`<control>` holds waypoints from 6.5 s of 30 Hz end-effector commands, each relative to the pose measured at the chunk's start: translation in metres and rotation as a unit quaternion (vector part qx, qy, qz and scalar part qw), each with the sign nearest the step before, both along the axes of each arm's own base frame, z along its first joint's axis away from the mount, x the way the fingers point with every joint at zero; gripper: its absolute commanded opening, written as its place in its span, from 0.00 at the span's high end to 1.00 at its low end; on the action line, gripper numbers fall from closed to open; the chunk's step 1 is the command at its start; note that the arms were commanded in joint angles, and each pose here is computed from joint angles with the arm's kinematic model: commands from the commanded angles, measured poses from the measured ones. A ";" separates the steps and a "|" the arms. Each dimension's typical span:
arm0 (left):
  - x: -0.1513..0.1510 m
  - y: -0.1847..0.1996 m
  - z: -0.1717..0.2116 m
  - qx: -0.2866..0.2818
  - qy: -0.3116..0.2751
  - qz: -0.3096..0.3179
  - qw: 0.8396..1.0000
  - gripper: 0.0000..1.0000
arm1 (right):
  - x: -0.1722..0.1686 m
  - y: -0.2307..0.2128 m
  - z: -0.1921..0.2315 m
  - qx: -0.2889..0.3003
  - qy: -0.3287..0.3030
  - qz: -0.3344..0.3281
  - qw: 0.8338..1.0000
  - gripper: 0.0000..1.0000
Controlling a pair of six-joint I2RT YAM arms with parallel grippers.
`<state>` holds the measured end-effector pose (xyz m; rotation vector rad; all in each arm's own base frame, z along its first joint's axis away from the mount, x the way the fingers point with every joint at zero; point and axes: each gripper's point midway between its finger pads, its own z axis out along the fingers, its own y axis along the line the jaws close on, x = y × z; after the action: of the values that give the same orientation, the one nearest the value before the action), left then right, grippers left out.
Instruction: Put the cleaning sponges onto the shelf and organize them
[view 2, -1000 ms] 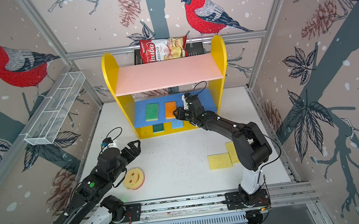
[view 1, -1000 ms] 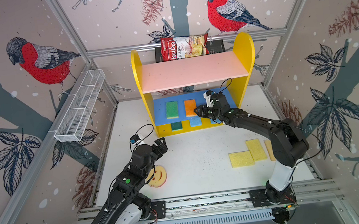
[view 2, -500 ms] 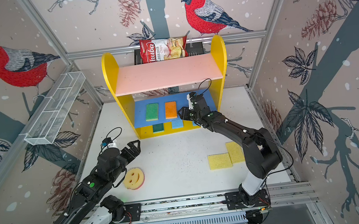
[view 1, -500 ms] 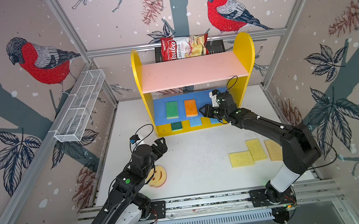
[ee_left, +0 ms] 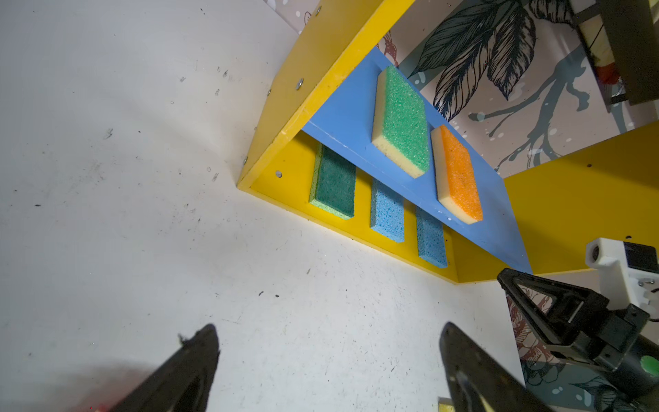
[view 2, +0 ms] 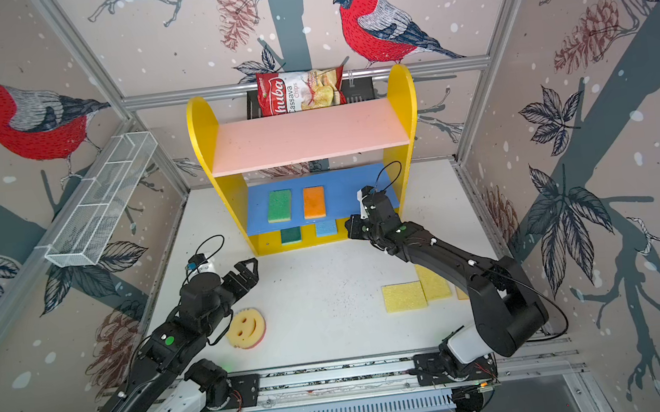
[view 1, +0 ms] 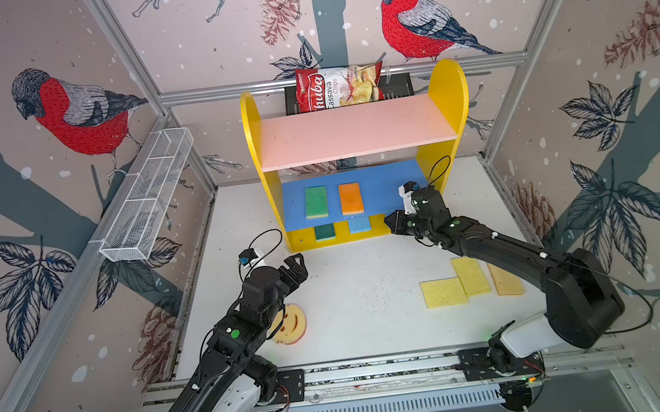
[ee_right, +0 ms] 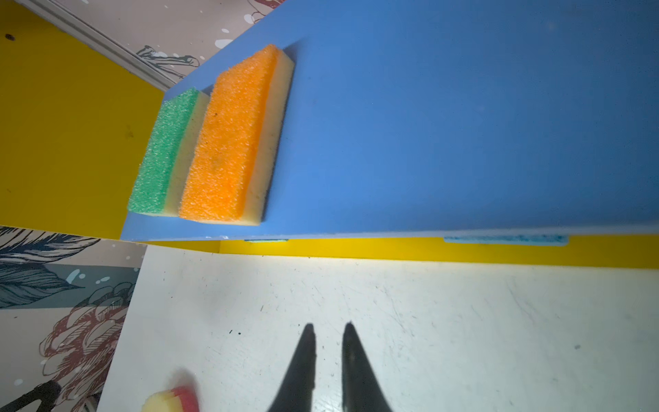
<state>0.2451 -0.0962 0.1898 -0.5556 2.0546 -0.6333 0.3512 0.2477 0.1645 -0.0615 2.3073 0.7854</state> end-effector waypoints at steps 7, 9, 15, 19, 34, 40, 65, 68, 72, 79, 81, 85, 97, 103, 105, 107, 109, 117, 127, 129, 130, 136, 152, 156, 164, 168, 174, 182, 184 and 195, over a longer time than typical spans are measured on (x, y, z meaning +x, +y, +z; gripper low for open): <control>0.009 -0.014 -0.009 0.000 -0.005 -0.028 1.000 0.04 | -0.036 -0.064 -0.059 -0.029 0.088 -0.060 0.994 0.51; 0.012 -0.020 -0.012 0.001 -0.002 -0.039 0.999 0.04 | -0.048 -0.080 -0.073 -0.044 0.103 -0.076 0.991 0.51; 0.026 -0.036 -0.023 0.015 0.002 -0.067 0.998 0.04 | -0.077 -0.116 -0.097 -0.088 0.141 -0.121 0.979 0.49; 0.036 -0.053 -0.028 0.014 -0.002 -0.101 0.995 0.06 | -0.097 -0.128 -0.110 -0.104 0.166 -0.134 0.971 0.49; 0.054 -0.090 -0.035 0.004 -0.009 -0.170 0.985 0.07 | -0.130 -0.061 -0.132 -0.066 0.183 -0.060 0.979 0.66; 0.049 -0.083 -0.040 0.010 -0.001 -0.162 0.987 0.07 | -0.120 -0.017 -0.132 -0.074 0.177 -0.007 0.981 0.66; 0.046 -0.074 -0.041 0.000 0.002 -0.135 0.991 0.07 | -0.151 -0.102 -0.148 -0.168 0.178 -0.071 0.967 0.63; 0.047 -0.076 -0.044 -0.003 0.005 -0.139 0.990 0.07 | -0.155 -0.103 -0.151 -0.153 0.181 -0.072 0.969 0.63; 0.048 -0.080 -0.044 -0.010 0.009 -0.145 0.989 0.07 | -0.155 -0.085 -0.160 -0.129 0.200 -0.052 0.970 0.63; 0.045 -0.077 -0.045 -0.009 0.010 -0.141 0.990 0.07 | -0.135 -0.024 -0.155 -0.112 0.181 0.005 0.977 0.63; 0.045 -0.076 -0.045 -0.008 0.009 -0.138 0.990 0.07 | -0.128 0.001 -0.146 -0.100 0.168 0.028 0.980 0.63; 0.045 -0.076 -0.044 -0.007 0.009 -0.137 0.991 0.07 | -0.121 0.046 -0.123 -0.075 0.136 0.083 0.984 0.63; 0.045 -0.081 -0.048 -0.012 0.013 -0.148 0.989 0.07 | -0.138 -0.017 -0.134 -0.153 0.162 0.049 0.974 0.61; 0.050 -0.086 -0.048 -0.014 0.010 -0.154 0.988 0.07 | -0.152 -0.080 -0.122 -0.175 0.155 -0.019 0.972 0.58; 0.052 -0.089 -0.047 -0.018 0.010 -0.159 0.987 0.07 | -0.157 -0.097 -0.122 -0.176 0.159 -0.046 0.971 0.57; 0.054 -0.095 -0.047 -0.024 0.014 -0.167 0.986 0.07 | -0.161 -0.119 -0.126 -0.177 0.164 -0.091 0.966 0.55; 0.054 -0.100 -0.049 -0.030 0.022 -0.176 0.984 0.07 | -0.156 -0.130 -0.123 -0.164 0.150 -0.135 0.966 0.44; 0.050 -0.105 -0.053 -0.034 0.031 -0.195 0.980 0.08 | -0.100 -0.202 -0.082 -0.080 0.090 -0.285 0.951 0.36; 0.044 -0.093 -0.056 -0.023 0.009 -0.179 0.983 0.07 | -0.087 -0.302 -0.062 -0.006 0.082 -0.406 0.910 0.25; 0.045 -0.092 -0.056 -0.020 0.006 -0.179 0.984 0.07 | -0.089 -0.313 -0.059 0.001 0.075 -0.425 0.902 0.25; 0.045 -0.093 -0.056 -0.017 0.006 -0.181 0.983 0.07 | -0.090 -0.317 -0.058 0.001 0.073 -0.431 0.899 0.26; 0.050 -0.097 -0.057 -0.008 0.008 -0.191 0.982 0.07 | -0.104 -0.346 -0.074 -0.034 0.078 -0.499 0.862 0.06; 0.053 -0.105 -0.059 -0.029 0.018 -0.196 0.980 0.07 | -0.105 -0.316 -0.122 -0.005 0.125 -0.474 0.871 0.01; 0.052 -0.107 -0.059 -0.037 0.026 -0.198 0.979 0.08 | -0.099 -0.275 -0.125 0.004 0.123 -0.439 0.890 0.01; 0.052 -0.107 -0.057 -0.036 0.026 -0.198 0.979 0.08 | -0.086 -0.198 -0.110 0.033 0.112 -0.365 0.924 0.01; 0.052 -0.107 -0.055 -0.040 0.026 -0.198 0.979 0.08 | -0.085 -0.157 -0.110 0.038 0.114 -0.327 0.937 0.01; 0.047 -0.105 -0.056 -0.037 0.028 -0.198 0.979 0.08 | -0.078 -0.115 -0.116 0.028 0.128 -0.285 0.949 0.01; 0.044 -0.093 -0.052 -0.020 0.011 -0.183 0.983 0.07 | -0.065 -0.134 -0.077 -0.003 0.060 -0.300 0.952 0.01; 0.045 -0.093 -0.052 -0.019 0.009 -0.181 0.983 0.07 | -0.066 -0.157 -0.074 -0.021 0.048 -0.320 0.946 0.01; 0.049 -0.102 -0.055 -0.029 0.023 -0.193 0.980 0.08 | -0.087 -0.189 -0.109 -0.017 0.073 -0.290 0.954 0.24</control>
<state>0.2908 -0.1952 0.1281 -0.2086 2.2348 -0.8919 0.2644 0.0432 0.0574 0.7658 2.2490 0.3738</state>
